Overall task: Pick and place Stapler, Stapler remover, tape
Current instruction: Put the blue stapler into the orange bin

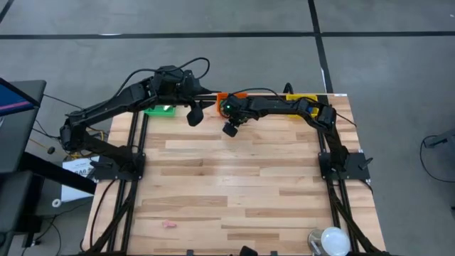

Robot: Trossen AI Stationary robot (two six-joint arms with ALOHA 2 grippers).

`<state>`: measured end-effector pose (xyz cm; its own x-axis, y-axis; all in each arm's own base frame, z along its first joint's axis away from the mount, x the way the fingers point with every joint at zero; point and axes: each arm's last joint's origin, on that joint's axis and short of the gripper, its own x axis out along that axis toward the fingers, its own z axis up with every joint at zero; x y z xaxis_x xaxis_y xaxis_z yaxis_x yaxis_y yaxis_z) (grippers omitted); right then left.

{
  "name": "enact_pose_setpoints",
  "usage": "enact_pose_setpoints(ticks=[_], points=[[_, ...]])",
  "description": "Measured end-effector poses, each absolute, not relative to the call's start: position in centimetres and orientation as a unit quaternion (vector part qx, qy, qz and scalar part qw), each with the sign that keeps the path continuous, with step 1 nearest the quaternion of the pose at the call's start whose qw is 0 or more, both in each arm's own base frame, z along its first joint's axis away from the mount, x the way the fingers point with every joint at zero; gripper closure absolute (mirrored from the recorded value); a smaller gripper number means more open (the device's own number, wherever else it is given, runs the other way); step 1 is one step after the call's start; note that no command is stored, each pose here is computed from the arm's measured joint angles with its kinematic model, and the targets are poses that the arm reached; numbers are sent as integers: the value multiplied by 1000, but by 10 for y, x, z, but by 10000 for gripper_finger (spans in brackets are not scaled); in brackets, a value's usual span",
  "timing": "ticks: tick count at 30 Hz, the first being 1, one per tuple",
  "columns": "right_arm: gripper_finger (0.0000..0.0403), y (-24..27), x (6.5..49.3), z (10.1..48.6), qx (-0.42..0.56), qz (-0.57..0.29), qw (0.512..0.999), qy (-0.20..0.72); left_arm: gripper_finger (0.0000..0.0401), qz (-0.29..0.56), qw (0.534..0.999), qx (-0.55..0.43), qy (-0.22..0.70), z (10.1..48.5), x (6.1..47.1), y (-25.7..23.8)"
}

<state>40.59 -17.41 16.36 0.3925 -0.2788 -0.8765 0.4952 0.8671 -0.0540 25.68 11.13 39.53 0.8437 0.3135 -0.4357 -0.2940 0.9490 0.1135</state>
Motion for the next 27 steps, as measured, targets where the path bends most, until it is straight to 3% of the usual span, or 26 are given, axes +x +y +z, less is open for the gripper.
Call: enact_pose_setpoints(ticks=[9, 20, 27], points=[[403, -168, 408, 164, 86, -243, 824, 505, 210, 159, 961, 22, 226, 396, 257, 111], [403, -163, 403, 164, 124, -176, 823, 526, 210, 159, 962, 24, 221, 398, 256, 111], [403, -163, 395, 199, 126, -167, 845, 493, 210, 159, 962, 23, 222, 397, 256, 111]])
